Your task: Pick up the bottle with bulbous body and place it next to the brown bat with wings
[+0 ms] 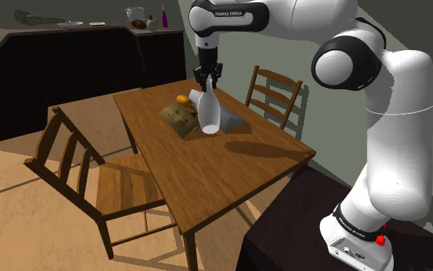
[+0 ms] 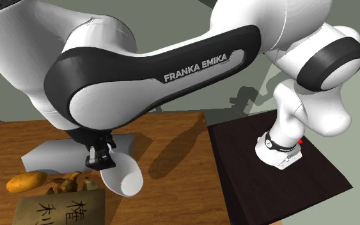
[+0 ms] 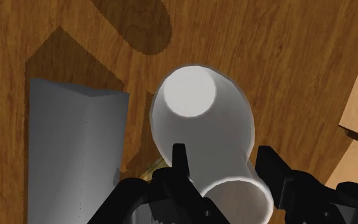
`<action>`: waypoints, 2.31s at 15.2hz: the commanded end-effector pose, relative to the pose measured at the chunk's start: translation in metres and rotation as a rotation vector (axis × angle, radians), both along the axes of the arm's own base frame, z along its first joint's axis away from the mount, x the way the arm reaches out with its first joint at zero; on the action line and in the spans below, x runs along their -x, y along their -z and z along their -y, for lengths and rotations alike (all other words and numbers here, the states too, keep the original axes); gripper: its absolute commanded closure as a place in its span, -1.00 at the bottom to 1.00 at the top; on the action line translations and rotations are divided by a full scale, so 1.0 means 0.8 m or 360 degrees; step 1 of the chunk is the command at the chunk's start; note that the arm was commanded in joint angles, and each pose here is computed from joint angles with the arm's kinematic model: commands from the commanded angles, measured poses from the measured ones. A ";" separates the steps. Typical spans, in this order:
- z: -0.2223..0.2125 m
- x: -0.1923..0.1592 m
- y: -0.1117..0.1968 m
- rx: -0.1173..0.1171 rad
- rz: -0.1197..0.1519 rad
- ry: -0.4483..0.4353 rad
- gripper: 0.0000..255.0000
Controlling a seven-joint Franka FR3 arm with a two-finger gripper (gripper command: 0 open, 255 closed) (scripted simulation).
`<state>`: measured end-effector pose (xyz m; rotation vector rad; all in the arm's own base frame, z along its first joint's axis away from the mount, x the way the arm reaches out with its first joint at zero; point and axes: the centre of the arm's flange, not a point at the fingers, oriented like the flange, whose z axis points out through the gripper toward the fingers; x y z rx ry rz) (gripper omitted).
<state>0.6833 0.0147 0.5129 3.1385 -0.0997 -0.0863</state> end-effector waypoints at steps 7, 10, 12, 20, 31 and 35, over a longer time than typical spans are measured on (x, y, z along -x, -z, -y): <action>0.002 0.002 0.053 0.0000 0.0002 0.0000 1.00; 0.002 0.002 0.073 0.0000 0.0002 0.0000 1.00; 0.002 0.002 0.086 0.0000 0.0002 0.0000 1.00; 0.002 0.002 0.089 0.0000 0.0002 0.0000 1.00; 0.002 -0.002 0.026 0.0000 0.0002 0.0000 -1.00; 0.002 -0.002 0.026 0.0000 0.0002 0.0000 -1.00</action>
